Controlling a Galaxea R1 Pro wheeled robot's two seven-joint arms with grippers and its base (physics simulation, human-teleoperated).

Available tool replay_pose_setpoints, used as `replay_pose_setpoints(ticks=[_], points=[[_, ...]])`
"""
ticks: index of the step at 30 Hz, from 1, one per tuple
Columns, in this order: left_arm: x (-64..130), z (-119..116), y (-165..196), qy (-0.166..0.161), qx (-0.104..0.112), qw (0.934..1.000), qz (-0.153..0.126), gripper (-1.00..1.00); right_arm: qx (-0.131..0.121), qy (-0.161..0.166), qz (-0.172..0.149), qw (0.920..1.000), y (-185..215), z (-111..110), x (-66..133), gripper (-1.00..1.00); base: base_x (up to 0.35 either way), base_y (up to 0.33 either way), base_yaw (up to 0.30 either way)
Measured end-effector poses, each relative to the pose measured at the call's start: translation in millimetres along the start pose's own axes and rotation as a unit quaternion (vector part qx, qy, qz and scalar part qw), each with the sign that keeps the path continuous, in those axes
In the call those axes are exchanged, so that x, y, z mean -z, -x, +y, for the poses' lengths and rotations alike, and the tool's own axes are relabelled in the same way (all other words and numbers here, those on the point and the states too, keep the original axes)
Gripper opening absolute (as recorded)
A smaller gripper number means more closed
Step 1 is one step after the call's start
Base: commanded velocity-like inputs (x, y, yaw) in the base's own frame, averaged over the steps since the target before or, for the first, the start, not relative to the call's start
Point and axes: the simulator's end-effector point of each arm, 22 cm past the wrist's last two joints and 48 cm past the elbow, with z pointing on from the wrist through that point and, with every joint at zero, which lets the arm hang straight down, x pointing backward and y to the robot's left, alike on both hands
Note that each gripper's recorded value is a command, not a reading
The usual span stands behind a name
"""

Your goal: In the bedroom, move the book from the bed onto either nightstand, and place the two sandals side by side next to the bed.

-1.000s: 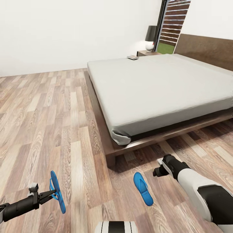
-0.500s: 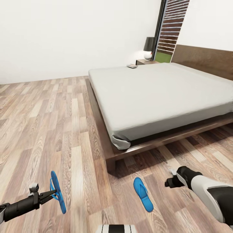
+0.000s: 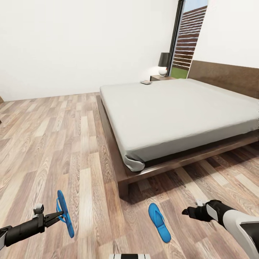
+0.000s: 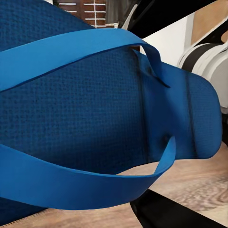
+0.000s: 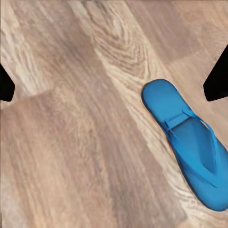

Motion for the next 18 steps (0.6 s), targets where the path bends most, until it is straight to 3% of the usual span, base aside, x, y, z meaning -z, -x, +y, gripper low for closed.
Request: replay_pose_setpoints(ticks=[1, 4, 6, 7, 10, 13, 18], points=[[0.3, -1, 1, -0.001, -0.001, 1.0000, -0.001, -1.00, -0.024, 0.006, -0.004, 0.9997, -5, -3, 0.1, 1.00, 0.000, 0.000, 0.000], [0.9, -4, 2, -0.002, -0.004, 1.0000, -0.002, -1.00, -0.065, 0.018, -0.008, 0.9977, -17, -5, -1.0, 1.00, 0.000, 0.000, 0.000], [0.9, -4, 1, -0.001, -0.003, 1.0000, -0.001, -1.00, -0.124, 0.035, -0.007, 0.9916, -41, -4, -8.5, 1.00, 0.000, 0.000, 0.000], [0.9, -4, 1, -0.001, -0.003, 1.0000, -0.001, -1.00, -0.142, 0.040, -0.008, 0.9890, -45, -3, -10.3, 1.00, 0.000, 0.000, 0.000], [1.3, -2, -2, 0.000, 0.003, 1.0000, -0.001, -1.00, -0.222, 0.060, -0.027, 0.9728, -61, -2, -16.9, 1.00, 0.000, 0.000, 0.000], [1.8, 0, -5, 0.001, 0.009, 1.0000, -0.001, -1.00, -0.279, 0.063, -0.055, 0.9566, -67, -11, -19.5, 1.00, 0.000, 0.000, 0.000], [2.1, 1, -7, 0.003, 0.015, 0.9999, -0.002, -1.00, -0.333, 0.053, -0.075, 0.9384, -85, -33, -20.2, 1.00, 0.000, 0.000, 0.000]])
